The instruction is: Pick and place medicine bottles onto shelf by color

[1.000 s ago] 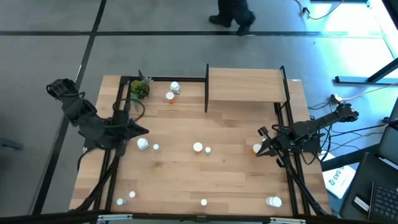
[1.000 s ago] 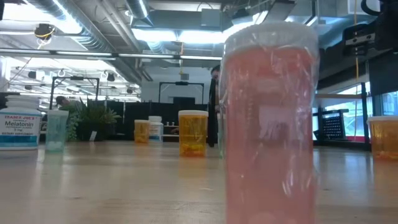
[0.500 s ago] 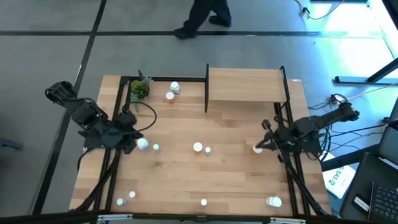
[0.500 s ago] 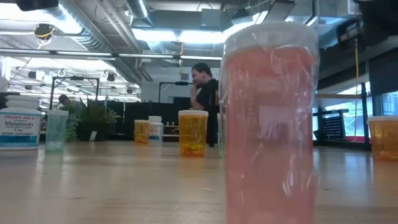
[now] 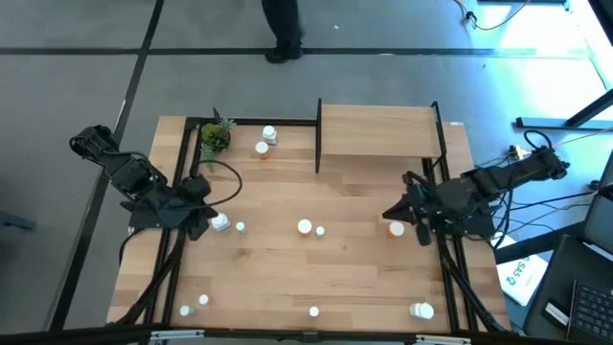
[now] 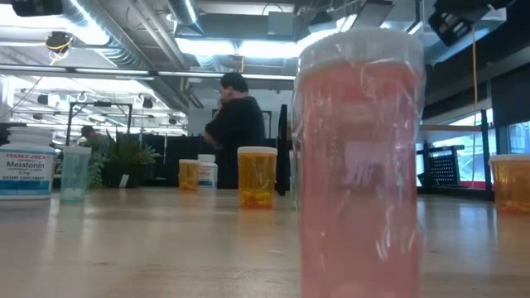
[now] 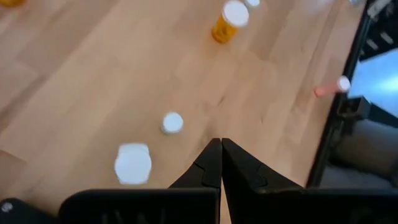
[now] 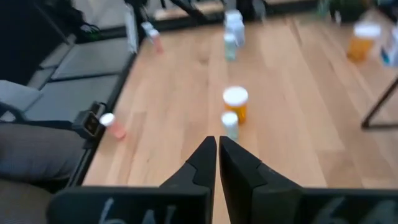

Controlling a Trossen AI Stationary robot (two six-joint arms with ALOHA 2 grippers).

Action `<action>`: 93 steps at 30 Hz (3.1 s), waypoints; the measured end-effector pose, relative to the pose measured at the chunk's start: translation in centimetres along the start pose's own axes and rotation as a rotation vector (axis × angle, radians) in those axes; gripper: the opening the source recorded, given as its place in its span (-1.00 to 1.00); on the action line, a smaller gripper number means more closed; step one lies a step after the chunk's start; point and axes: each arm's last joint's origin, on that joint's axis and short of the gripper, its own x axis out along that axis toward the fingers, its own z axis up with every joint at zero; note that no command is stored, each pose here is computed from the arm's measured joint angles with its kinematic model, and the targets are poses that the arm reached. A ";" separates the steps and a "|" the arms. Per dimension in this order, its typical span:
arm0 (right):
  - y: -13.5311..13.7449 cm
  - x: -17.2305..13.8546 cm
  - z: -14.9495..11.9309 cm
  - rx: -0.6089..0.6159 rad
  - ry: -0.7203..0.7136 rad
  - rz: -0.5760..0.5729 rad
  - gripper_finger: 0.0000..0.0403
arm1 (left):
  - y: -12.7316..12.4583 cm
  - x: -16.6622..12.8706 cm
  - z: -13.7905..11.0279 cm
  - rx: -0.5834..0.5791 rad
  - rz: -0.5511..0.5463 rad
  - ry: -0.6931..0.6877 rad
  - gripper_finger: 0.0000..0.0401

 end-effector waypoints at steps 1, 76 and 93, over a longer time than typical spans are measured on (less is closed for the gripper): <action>0.0 0.4 0.2 0.018 0.022 -0.015 -0.88 | 0.0 0.0 0.0 0.000 -0.003 0.009 -1.00; -1.1 3.8 0.4 0.076 0.188 -0.089 -0.88 | -1.9 2.7 -0.2 -0.041 0.123 0.015 -1.00; -1.1 3.8 0.4 0.076 0.189 -0.089 -0.88 | -1.6 3.4 -0.5 -0.156 0.213 0.108 -0.10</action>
